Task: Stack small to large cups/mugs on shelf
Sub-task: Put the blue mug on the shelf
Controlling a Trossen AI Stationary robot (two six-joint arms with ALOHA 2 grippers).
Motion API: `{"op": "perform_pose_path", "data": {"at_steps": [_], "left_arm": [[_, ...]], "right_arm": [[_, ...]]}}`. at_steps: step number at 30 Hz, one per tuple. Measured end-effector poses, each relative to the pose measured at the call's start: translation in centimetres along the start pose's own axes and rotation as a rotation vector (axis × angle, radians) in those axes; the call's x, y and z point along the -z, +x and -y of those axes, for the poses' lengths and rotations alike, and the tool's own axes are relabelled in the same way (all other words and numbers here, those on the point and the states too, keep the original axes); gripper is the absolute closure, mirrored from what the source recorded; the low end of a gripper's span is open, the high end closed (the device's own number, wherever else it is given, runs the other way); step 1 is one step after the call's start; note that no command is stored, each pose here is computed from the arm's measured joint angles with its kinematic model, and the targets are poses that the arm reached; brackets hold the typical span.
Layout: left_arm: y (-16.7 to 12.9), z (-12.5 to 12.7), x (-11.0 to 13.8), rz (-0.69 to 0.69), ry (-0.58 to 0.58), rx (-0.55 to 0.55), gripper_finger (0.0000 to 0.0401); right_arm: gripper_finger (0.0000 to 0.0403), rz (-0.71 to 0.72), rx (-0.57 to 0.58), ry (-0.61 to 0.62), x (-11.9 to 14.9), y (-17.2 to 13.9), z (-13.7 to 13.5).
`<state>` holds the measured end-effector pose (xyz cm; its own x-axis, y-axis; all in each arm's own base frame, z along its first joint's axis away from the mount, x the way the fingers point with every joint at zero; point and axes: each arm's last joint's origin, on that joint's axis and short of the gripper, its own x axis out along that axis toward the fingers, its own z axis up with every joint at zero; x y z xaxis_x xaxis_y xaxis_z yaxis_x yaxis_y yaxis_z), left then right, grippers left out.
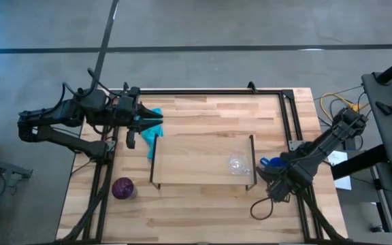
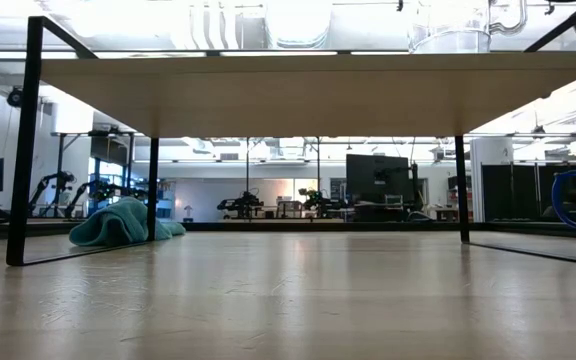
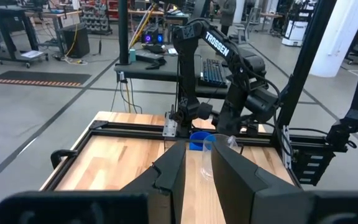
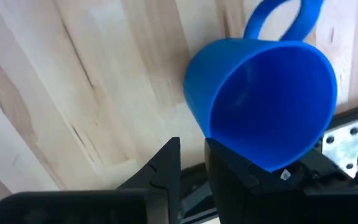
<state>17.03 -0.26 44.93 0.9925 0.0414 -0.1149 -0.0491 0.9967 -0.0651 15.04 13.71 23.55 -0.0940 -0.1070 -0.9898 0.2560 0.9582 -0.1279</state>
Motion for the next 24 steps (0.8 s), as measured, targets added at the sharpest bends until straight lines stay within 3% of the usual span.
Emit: {"op": "perform_pose_path", "data": {"at_steps": [11,16,24], "left_arm": [[0.0,0.0,0.0,-0.002,-0.001,0.002,0.0338],[0.0,0.0,0.1,-0.006,0.000,0.006,0.0338],[0.0,0.0,0.1,-0.006,0.001,0.009,0.0338]], "right_arm": [[0.0335,-0.015,-0.052,-0.063,0.3,-0.5,0.4],[0.0330,-0.005,-0.079,0.007,0.3,-1.0,1.0],[0.0282,-0.005,-0.103,0.102,0.0,-1.3,1.7]]}}
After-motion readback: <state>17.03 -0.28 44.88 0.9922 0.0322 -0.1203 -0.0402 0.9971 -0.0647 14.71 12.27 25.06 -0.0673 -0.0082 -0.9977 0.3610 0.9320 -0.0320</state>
